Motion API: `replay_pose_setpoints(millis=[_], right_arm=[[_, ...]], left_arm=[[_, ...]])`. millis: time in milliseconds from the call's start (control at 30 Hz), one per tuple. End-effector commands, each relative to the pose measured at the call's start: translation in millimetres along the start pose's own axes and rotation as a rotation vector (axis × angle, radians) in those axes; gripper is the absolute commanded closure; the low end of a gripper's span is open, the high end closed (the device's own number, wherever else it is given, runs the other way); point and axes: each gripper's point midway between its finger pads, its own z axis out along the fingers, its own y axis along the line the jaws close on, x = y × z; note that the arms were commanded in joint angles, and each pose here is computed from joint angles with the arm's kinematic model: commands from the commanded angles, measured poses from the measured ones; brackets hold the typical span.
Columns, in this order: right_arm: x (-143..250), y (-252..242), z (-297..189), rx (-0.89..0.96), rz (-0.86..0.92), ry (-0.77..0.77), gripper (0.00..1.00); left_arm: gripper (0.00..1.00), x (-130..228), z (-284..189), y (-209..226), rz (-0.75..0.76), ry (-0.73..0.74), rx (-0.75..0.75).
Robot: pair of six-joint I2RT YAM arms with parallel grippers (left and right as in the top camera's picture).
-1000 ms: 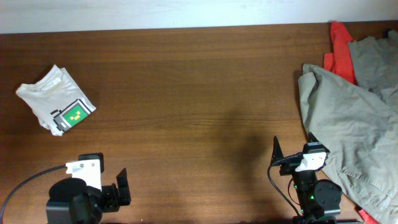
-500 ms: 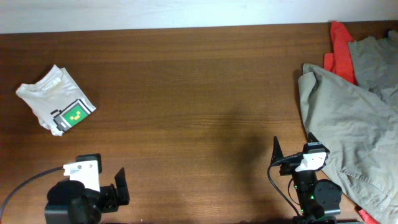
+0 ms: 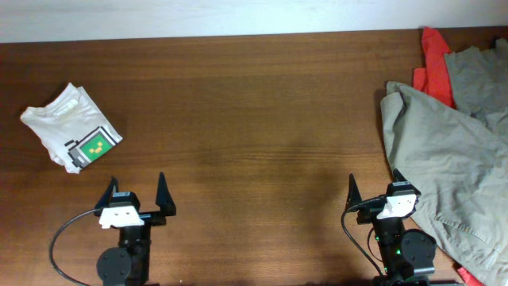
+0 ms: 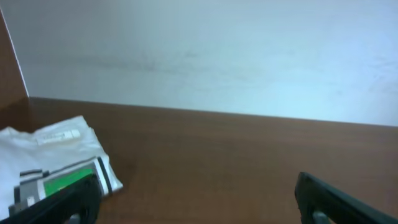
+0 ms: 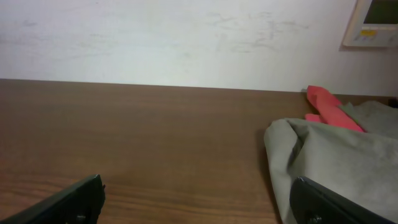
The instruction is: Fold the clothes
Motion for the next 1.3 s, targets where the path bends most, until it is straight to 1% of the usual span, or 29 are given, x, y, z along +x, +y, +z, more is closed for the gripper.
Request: replay_pose_setpoints(millis=[0,1267], right_arm=[[1.6,1.0,-0.2,-0.004,-0.007,0.000,0.01],[1.6,1.0,-0.2,-0.004,-0.007,0.000,0.01]], left_arm=[[0.01,23.9,-4.3,0.5,0.007,0.074,0.004],[0.01,26.6,-4.5,2.1,0.007,0.086,-0.005]])
